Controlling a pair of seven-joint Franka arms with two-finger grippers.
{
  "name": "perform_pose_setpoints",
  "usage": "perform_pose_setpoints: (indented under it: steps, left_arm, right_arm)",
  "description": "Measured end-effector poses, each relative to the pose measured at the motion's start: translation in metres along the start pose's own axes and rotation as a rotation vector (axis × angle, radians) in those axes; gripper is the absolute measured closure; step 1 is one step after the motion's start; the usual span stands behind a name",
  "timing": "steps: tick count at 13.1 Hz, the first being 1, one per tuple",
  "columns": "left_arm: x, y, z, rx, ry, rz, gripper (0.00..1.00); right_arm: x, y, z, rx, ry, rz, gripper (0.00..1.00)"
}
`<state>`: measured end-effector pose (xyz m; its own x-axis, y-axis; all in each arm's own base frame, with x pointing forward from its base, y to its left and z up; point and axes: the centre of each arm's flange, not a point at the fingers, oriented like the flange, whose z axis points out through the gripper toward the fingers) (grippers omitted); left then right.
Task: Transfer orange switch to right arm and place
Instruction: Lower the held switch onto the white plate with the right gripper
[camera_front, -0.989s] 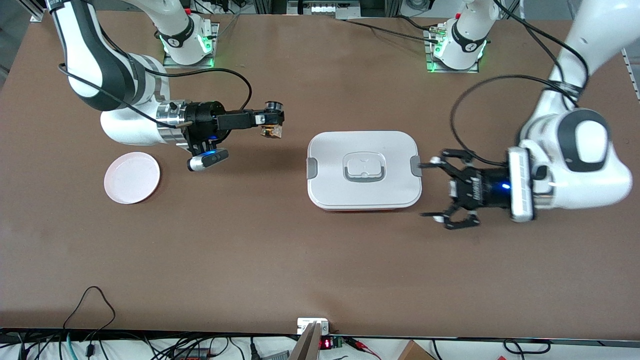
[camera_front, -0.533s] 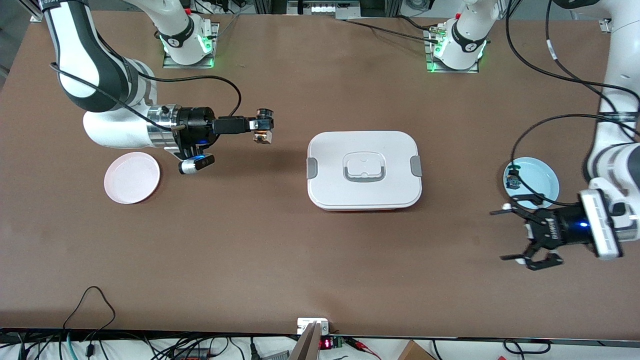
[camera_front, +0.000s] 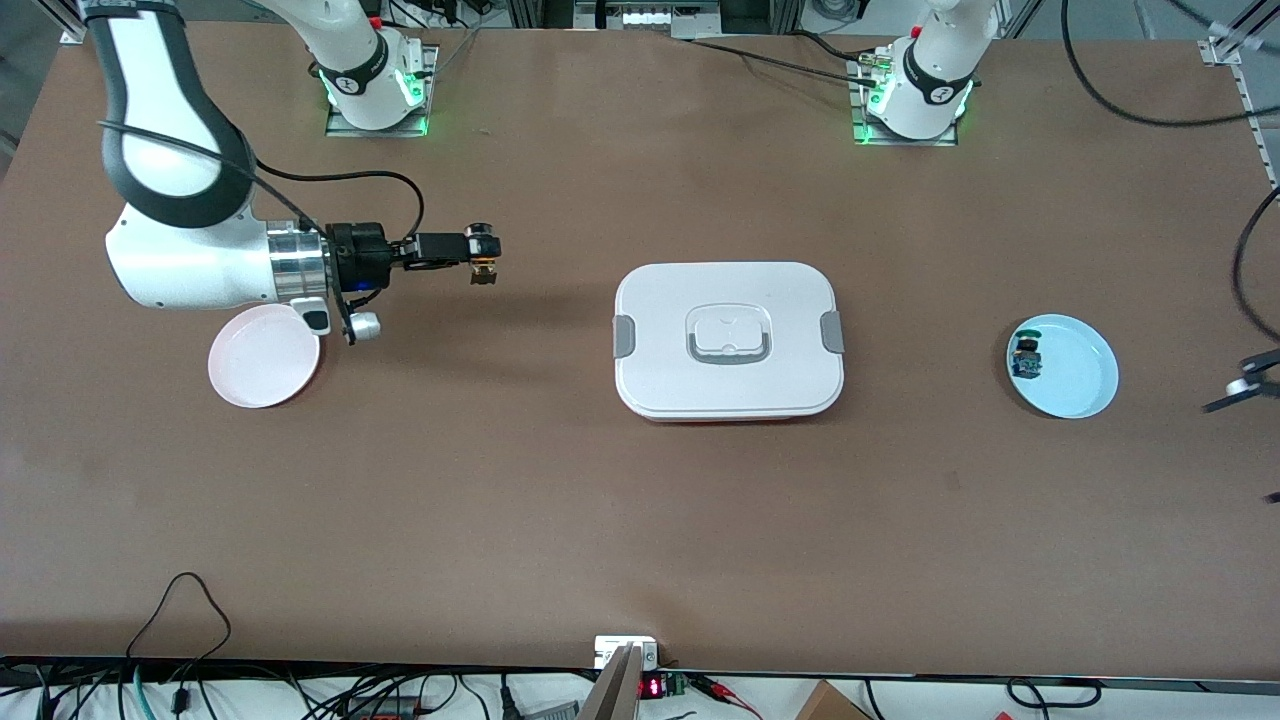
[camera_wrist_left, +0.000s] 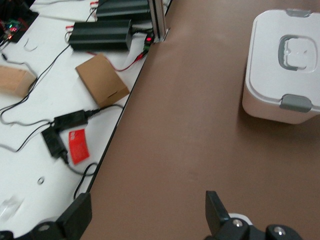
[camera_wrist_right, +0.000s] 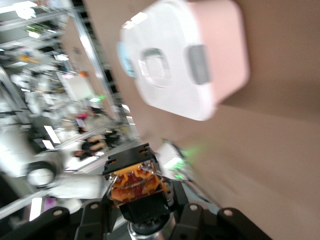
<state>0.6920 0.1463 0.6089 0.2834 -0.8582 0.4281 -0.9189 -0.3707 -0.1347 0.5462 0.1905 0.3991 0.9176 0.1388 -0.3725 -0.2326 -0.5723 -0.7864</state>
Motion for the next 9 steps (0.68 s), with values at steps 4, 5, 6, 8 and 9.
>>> perform_pose_setpoints:
  steps: [4, 5, 6, 8, 9]
  left_arm:
    - [0.056, 0.072, -0.112, 0.085, -0.198, -0.410, 0.00]
    - [0.065, 0.091, -0.128, 0.087, -0.230, -0.535, 0.00]
    - [0.072, 0.107, -0.138, 0.087, -0.257, -0.649, 0.00]
    - [0.085, 0.135, -0.138, 0.099, -0.302, -0.835, 0.00]
    - [0.094, 0.149, -0.129, 0.109, -0.335, -0.884, 0.00]
  right_arm:
    - [-0.004, 0.037, -0.007, -0.371, -0.074, -0.147, 0.54]
    - [-0.004, 0.045, -0.011, -0.443, -0.094, -0.187, 0.54]
    - [-0.004, 0.053, -0.017, -0.520, -0.118, -0.232, 0.54]
    - [-0.003, 0.072, -0.037, -0.701, -0.174, -0.336, 0.54]
    - [-0.001, 0.080, -0.049, -0.798, -0.202, -0.399, 0.54]
